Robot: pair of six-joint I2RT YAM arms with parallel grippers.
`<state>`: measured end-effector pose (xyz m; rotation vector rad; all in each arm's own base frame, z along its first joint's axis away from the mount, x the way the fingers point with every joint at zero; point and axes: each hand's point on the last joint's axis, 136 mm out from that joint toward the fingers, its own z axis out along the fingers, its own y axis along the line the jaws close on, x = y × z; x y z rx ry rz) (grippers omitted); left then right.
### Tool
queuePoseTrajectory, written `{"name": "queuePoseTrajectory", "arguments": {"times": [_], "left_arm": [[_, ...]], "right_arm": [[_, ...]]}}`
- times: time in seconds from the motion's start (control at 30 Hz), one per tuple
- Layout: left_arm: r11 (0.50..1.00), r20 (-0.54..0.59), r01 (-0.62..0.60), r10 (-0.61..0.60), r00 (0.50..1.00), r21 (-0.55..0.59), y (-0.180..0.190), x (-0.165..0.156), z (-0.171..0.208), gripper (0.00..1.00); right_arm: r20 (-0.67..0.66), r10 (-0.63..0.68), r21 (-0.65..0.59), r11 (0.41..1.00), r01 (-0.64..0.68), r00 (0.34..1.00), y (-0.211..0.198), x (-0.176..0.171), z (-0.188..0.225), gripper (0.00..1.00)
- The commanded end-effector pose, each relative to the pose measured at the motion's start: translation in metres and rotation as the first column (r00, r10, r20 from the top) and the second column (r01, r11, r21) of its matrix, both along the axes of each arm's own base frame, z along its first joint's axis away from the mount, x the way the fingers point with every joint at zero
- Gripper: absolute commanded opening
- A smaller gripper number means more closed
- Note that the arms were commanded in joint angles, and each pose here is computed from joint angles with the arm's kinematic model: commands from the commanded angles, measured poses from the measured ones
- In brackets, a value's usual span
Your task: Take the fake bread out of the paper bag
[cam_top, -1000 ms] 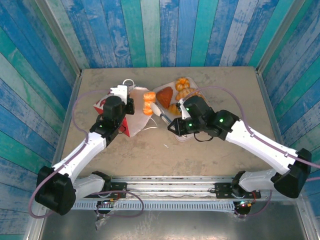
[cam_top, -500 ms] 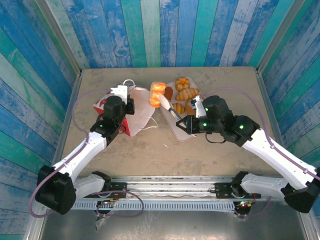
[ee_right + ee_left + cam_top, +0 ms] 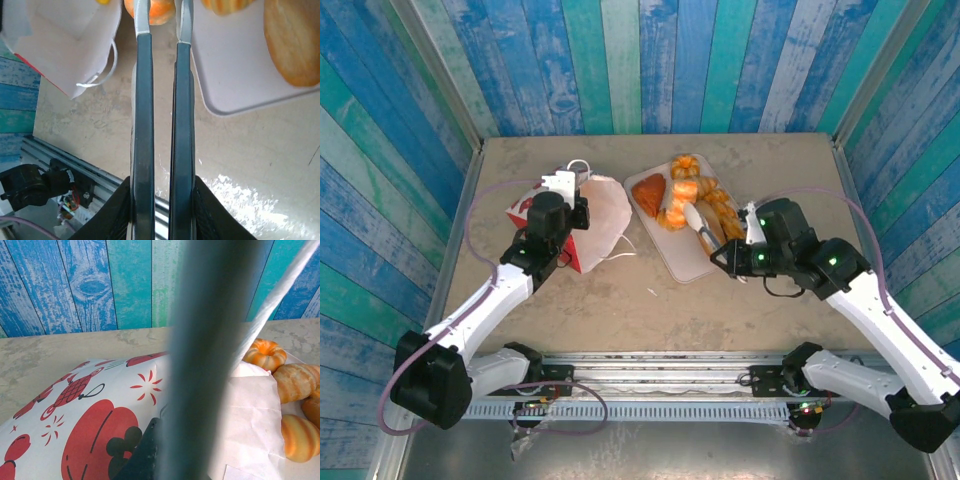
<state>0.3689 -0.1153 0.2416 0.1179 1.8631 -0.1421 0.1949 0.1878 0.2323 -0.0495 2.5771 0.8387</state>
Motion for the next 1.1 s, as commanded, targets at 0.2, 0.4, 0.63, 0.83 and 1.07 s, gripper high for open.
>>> {"name": "queuePoseTrajectory", "arguments": {"times": [0.2, 0.4, 0.63, 0.83, 1.07], "left_arm": [[1.0, 0.009, 0.007, -0.006, 1.0, -0.016, -0.002, -0.001, 0.008, 0.06], [1.0, 0.013, 0.005, -0.005, 1.0, -0.018, -0.001, -0.003, 0.006, 0.06], [1.0, 0.013, 0.004, -0.004, 1.0, -0.008, 0.0, -0.004, 0.006, 0.06], [1.0, 0.028, 0.002, -0.002, 1.0, -0.012, 0.003, -0.008, 0.008, 0.06], [1.0, 0.043, 0.001, -0.001, 0.999, -0.001, 0.004, -0.009, 0.014, 0.06]], "right_arm": [[-0.169, -0.049, 0.118, 0.991, 0.069, 0.984, 0.006, -0.008, -0.042, 0.03], [-0.265, -0.052, 0.139, 0.986, 0.091, 0.963, 0.006, -0.009, -0.063, 0.03], [-0.355, -0.025, 0.179, 0.979, 0.094, 0.934, 0.01, -0.009, -0.073, 0.04], [-0.414, -0.032, 0.198, 0.972, 0.124, 0.91, 0.005, -0.005, -0.081, 0.04], [-0.446, -0.039, 0.193, 0.971, 0.139, 0.894, 0.003, 0.005, -0.087, 0.05]]}}
